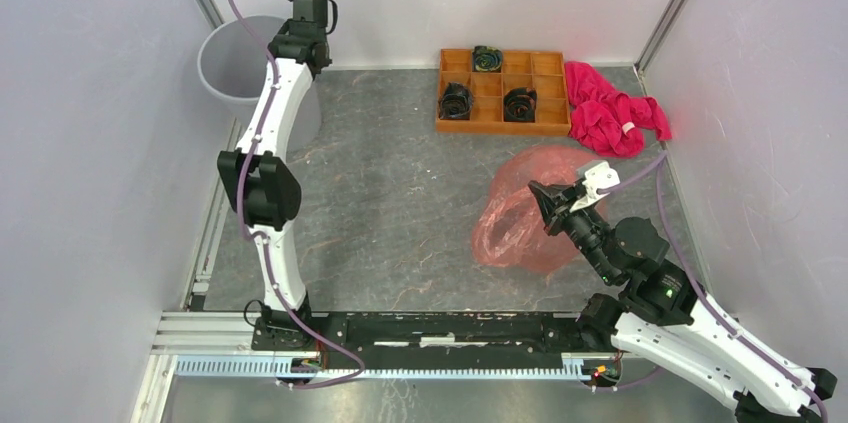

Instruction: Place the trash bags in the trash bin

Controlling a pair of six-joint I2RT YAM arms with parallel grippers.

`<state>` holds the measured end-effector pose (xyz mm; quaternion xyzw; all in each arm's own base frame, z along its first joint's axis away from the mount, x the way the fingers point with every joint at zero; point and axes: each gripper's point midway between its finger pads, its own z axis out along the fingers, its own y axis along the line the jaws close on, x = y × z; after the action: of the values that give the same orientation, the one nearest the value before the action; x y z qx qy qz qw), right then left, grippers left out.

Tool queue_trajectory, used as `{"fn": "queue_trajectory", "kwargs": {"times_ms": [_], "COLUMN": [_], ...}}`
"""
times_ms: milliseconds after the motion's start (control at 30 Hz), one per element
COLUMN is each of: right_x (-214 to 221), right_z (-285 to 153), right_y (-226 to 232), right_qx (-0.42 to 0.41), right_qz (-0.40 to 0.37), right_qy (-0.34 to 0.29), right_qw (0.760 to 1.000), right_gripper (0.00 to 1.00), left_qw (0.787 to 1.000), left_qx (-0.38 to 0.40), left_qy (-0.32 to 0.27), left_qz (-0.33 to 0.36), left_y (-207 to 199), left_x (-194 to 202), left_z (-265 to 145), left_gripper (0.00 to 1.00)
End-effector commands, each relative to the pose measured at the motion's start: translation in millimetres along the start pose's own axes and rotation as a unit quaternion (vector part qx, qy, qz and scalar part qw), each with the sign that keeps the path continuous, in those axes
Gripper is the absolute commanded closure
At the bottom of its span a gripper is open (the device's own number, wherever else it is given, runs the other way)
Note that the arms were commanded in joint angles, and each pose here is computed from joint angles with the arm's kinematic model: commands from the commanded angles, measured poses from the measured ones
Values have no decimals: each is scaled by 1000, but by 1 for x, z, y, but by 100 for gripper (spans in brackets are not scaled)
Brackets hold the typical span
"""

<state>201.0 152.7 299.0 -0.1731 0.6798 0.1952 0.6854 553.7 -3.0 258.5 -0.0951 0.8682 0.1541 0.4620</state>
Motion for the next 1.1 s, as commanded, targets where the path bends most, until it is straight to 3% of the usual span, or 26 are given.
{"fn": "queue_trajectory", "kwargs": {"times_ms": [0, 233, 467, 633, 800, 1067], "right_x": [-28, -27, -43, -63, -95, -133], "right_z": [-2, 9, 19, 15, -2, -17], "right_y": [4, 1, -13, -35, -52, -65], "right_qx": [-9, 13, 64, 123, 157, 181], "right_qz": [31, 23, 6, -15, 4, 25], "right_qy": [-37, -22, -20, -29, -79, -132], "right_qw": [999, 999, 998, 992, 984, 974], "right_gripper": [99, 99, 99, 99, 99, 99], "left_qw": [999, 986, 957, 917, 874, 823], "left_qx": [28, 162, 288, 397, 481, 563], "left_qy": [-23, -7, 7, 26, 54, 51], "left_qz": [5, -28, 22, 36, 36, 62], "left_y": [12, -15, -76, -126, -171, -226], "left_x": [-20, -2, 62, 109, 149, 168], "left_z": [-42, -111, -216, -290, -346, -411], "left_gripper": [70, 98, 98, 98, 98, 97]}}
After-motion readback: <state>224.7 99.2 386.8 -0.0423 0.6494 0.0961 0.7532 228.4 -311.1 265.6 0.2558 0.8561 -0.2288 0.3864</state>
